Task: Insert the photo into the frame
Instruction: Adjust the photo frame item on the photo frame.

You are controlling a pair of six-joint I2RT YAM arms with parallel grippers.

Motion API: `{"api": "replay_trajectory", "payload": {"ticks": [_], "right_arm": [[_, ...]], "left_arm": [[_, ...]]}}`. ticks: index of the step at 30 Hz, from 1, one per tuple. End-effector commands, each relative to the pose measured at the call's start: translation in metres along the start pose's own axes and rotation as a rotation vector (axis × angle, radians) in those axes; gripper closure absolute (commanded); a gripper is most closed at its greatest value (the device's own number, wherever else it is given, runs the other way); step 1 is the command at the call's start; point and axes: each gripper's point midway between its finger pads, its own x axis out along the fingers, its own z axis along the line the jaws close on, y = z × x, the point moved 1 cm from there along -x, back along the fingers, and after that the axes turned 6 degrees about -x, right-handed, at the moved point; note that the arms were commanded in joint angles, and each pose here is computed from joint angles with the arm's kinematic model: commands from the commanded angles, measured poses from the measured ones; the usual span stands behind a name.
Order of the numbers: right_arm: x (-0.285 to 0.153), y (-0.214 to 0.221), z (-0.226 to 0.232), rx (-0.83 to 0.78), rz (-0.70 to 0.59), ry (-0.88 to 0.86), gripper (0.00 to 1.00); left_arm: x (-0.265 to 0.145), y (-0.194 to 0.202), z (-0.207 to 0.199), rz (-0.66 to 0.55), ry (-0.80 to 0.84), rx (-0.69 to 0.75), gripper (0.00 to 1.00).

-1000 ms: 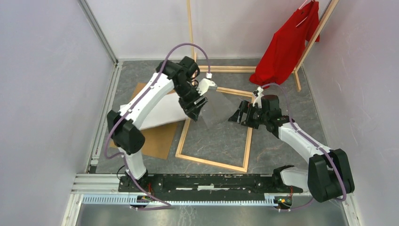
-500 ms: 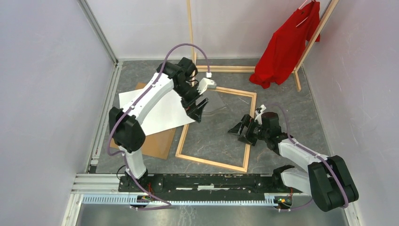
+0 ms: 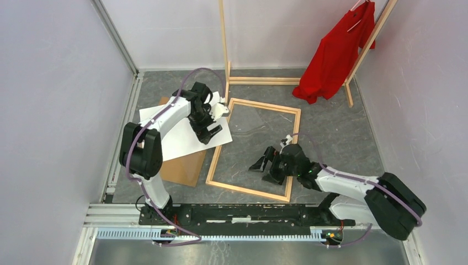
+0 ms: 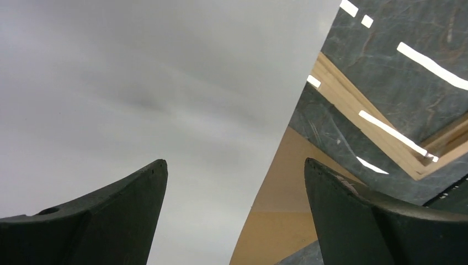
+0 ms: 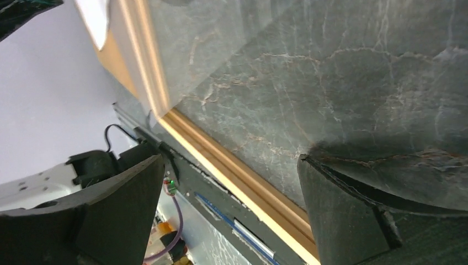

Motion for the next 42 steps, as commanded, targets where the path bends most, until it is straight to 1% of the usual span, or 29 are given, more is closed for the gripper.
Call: {"api": "replay_trajectory", "payload": {"ticks": [1,4,8,12,14,22,24,29,32,33,35,37,40,42], "right_arm": [[0.022,-0.009,0.019,0.072,-0.088,0.02,0.02],[0.036,-0.008,0.029,0.099,-0.112,-0.004,0.04],[0.047,-0.01,0.031,0.194,-0.178,-0.067,0.09],[0.059,-0.01,0.035,0.219,-0.202,-0.105,0.14],[0.061,-0.011,0.039,0.228,-0.234,-0.131,0.16],[0.072,-0.015,0.047,0.236,-0.327,-0.172,0.17],[0.071,-0.02,0.046,0.23,-0.367,-0.177,0.18],[0.063,-0.043,0.049,0.202,-0.515,-0.205,0.19],[0.057,-0.051,0.053,0.193,-0.574,-0.248,0.24],[0.054,-0.055,0.056,0.202,-0.592,-0.274,0.26],[0.047,-0.058,0.061,0.219,-0.615,-0.329,0.36],[0.039,-0.065,0.069,0.235,-0.648,-0.399,0.48],[0.031,-0.073,0.082,0.234,-0.67,-0.481,0.7],[0.029,-0.077,0.089,0.194,-0.675,-0.505,0.79]], "left_arm": [[-0.002,-0.003,0.018,-0.041,-0.117,0.104,0.0],[-0.002,-0.001,0.016,-0.049,-0.117,0.109,0.0],[0.001,0.001,0.015,-0.059,-0.116,0.113,0.0],[0.011,0.01,0.018,-0.034,-0.137,0.111,0.01],[0.015,0.014,0.02,-0.018,-0.144,0.109,0.01],[0.025,0.026,0.021,0.016,-0.144,0.114,0.01],[0.027,0.028,0.021,0.021,-0.139,0.11,0.02],[0.029,0.03,0.02,0.032,-0.131,0.102,0.02],[0.024,0.028,0.02,0.027,-0.119,0.087,0.02],[0.021,0.026,0.021,0.022,-0.118,0.082,0.02],[0.015,0.023,0.02,0.012,-0.112,0.072,0.02],[0.008,0.022,0.02,0.003,-0.109,0.063,0.02],[-0.001,0.02,0.017,-0.002,-0.101,0.05,0.02],[-0.005,0.02,0.015,-0.004,-0.094,0.041,0.02]]}}
